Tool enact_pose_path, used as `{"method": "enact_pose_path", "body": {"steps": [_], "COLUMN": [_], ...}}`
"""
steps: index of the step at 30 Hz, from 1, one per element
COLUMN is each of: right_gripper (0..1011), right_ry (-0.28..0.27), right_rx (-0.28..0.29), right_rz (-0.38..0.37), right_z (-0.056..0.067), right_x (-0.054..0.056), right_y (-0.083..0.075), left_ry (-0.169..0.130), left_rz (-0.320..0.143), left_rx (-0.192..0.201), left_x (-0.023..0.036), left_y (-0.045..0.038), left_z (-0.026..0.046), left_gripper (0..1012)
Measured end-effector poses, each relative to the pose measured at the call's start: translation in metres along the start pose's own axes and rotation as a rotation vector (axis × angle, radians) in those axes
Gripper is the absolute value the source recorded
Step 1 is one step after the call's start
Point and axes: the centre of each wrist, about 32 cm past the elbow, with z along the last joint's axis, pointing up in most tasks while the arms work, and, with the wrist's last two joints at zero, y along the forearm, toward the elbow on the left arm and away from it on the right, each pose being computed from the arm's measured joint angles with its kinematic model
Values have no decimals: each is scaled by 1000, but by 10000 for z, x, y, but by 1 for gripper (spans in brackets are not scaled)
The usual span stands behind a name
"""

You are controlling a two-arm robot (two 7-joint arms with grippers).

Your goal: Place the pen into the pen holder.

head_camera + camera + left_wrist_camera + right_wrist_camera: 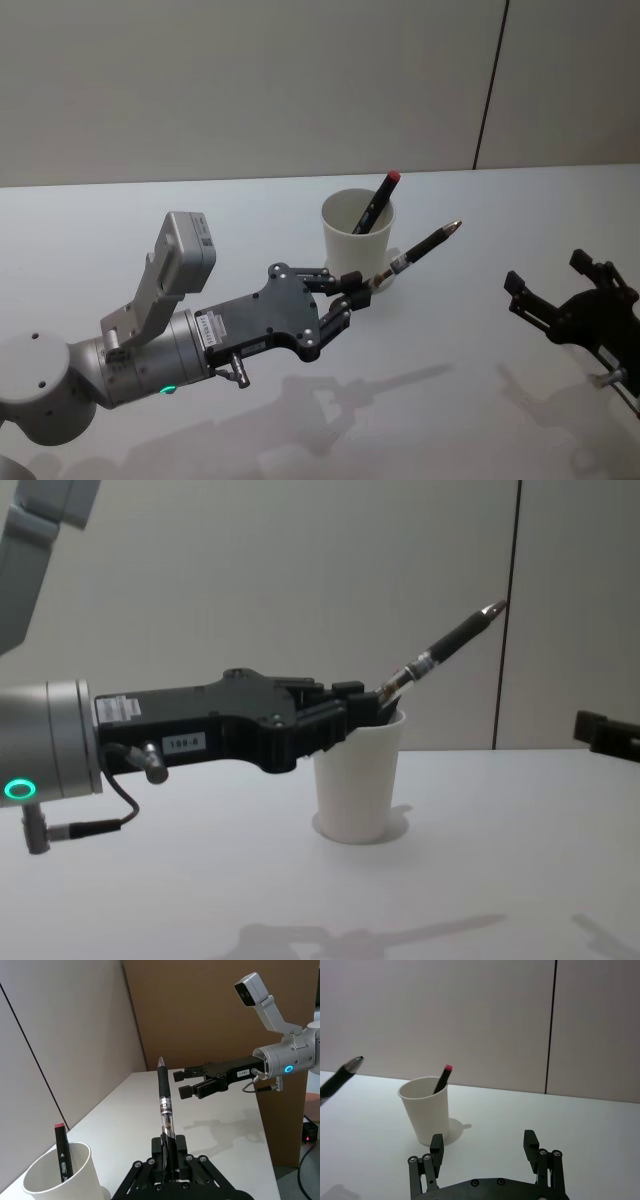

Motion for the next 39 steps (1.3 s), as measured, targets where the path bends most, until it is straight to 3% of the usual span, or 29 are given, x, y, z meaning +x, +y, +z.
{"method": "enact_pose_path", "body": {"steps": [22,39], "right_gripper": [1002,1002], "right_ry": [218,382], "right_rx": [149,238], "right_rz": [249,435], "right_z": [-191,-408], "right_x": [125,83], "right_y": [-15,220], "left_ry": [0,0], "left_rz": [-3,-3], "left_rx": [0,0], "left_x": [-1,0], "left_y": [-2,-1], "left_z": [0,0], "left_gripper": [170,170]}}
